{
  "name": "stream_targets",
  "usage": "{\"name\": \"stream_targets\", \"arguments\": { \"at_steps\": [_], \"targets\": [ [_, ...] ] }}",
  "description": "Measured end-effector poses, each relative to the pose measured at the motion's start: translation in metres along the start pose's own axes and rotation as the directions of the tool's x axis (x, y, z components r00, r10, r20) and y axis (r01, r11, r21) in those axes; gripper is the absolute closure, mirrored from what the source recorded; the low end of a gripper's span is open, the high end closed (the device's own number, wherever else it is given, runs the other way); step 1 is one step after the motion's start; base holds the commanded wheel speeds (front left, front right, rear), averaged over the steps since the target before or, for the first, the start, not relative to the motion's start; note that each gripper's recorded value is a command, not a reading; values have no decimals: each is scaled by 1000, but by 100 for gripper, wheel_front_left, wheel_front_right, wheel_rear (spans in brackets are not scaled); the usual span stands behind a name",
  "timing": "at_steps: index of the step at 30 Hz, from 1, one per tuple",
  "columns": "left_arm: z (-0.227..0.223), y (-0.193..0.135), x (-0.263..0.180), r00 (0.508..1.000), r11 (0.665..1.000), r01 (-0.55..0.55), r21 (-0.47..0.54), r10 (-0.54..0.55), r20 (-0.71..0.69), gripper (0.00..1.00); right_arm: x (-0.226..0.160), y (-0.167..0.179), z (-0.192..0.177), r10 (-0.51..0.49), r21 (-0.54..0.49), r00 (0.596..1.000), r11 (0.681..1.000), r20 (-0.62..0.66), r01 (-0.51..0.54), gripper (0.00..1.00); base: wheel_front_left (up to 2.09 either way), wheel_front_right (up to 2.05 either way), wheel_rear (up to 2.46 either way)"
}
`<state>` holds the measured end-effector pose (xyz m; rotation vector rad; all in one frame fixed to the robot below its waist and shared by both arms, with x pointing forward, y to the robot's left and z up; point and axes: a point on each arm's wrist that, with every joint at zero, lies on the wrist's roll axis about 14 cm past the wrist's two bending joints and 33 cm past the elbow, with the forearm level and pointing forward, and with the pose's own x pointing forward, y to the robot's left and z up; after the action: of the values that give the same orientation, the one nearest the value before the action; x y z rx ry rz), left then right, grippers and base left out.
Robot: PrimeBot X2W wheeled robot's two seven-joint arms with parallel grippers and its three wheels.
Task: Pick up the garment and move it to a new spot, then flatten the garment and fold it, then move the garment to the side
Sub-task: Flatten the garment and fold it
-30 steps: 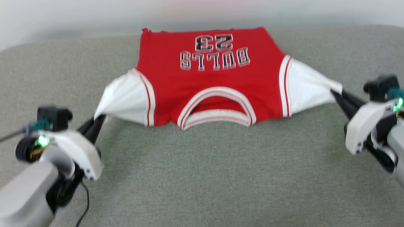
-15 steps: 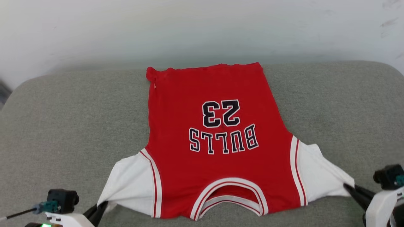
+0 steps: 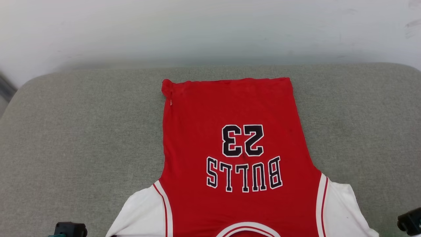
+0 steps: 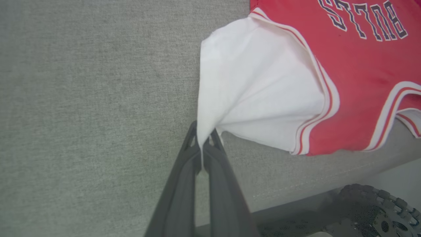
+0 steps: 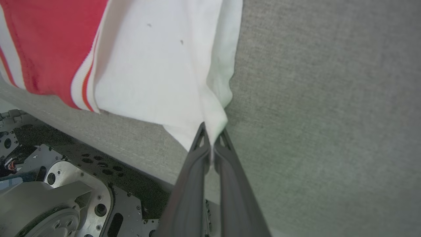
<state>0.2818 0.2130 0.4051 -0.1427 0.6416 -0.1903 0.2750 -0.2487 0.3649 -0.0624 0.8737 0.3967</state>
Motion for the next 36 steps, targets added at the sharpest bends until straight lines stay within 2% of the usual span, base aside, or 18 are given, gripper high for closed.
{"name": "stream_targets", "arguments": {
  "at_steps": [1,2,3,8,11,15,19,23,27,31,36],
  "targets": [
    [0,0,1,1000,1000,-1,0,1,3,100,0,-1,4,-1,-6,1000,1000,3,1,98,0,0,0],
    [2,-1,2,1000,1000,-1,5,1,8,100,1,-2,9,-3,-10,1000,1000,9,3,33,0,0,0],
    [4,-1,4,1000,1000,-5,17,4,19,100,2,-2,14,-4,-17,1000,1000,13,4,0,0,0,0],
    [22,-9,16,997,999,8,44,-11,73,100,7,-9,64,-9,-90,995,996,99,18,0,0,0,0],
    [30,-11,23,995,998,7,59,-12,96,100,4,-22,122,-28,-127,976,990,217,57,0,0,0,0],
    [41,-14,33,992,998,6,68,-15,124,100,-4,-42,208,-63,-179,930,974,363,136,0,0,0,0],
    [50,-14,46,990,996,2,89,-15,141,100,6,-39,272,-45,-212,916,967,398,139,0,0,0,0],
    [55,-17,61,988,996,10,91,-24,151,100,31,-37,317,-41,-235,936,963,349,129,0,0,0,0],
    [58,-12,73,987,996,-8,90,-7,163,100,68,-36,345,-51,-238,970,965,236,109,0,0,0,0],
    [60,-7,82,985,996,-29,87,14,175,100,113,-35,345,-69,-228,997,971,43,77,0,0,0,0],
    [55,-4,92,985,996,-45,74,32,169,100,160,-31,341,-85,-216,988,975,-132,55,0,0,0,0]
  ]
}}
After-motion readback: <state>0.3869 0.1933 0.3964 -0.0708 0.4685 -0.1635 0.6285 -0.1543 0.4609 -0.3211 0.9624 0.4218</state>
